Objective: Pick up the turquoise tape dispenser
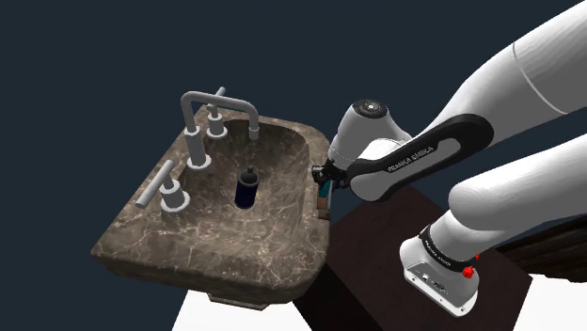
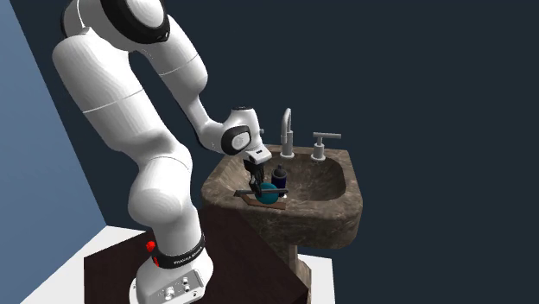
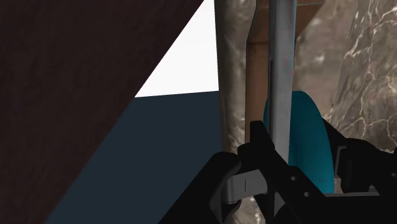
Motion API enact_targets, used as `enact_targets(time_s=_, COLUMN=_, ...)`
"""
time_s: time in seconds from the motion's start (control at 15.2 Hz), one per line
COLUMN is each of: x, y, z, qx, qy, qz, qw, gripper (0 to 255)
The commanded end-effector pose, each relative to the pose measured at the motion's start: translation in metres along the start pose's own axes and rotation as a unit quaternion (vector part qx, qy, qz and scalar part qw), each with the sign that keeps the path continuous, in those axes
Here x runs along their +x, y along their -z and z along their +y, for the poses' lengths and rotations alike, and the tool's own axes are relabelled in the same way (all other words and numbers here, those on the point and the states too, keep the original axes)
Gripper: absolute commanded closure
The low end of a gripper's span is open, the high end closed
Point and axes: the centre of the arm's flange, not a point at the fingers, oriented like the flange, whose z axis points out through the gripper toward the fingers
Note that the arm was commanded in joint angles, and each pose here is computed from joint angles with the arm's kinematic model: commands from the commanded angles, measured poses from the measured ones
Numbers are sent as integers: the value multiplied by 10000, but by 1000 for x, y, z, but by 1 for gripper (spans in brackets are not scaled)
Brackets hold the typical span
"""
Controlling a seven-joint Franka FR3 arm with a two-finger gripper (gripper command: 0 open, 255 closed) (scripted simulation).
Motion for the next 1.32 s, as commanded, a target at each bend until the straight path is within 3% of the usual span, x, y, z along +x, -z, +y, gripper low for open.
enact_targets(time_s=0.0, x=0, y=0, z=0, qx=-2, qy=2, qz=-2, qw=10000, gripper=255)
enact_targets(time_s=1.25, x=13, y=79, z=-3, qx=-3, qy=2, qz=-1, qw=10000, gripper=255)
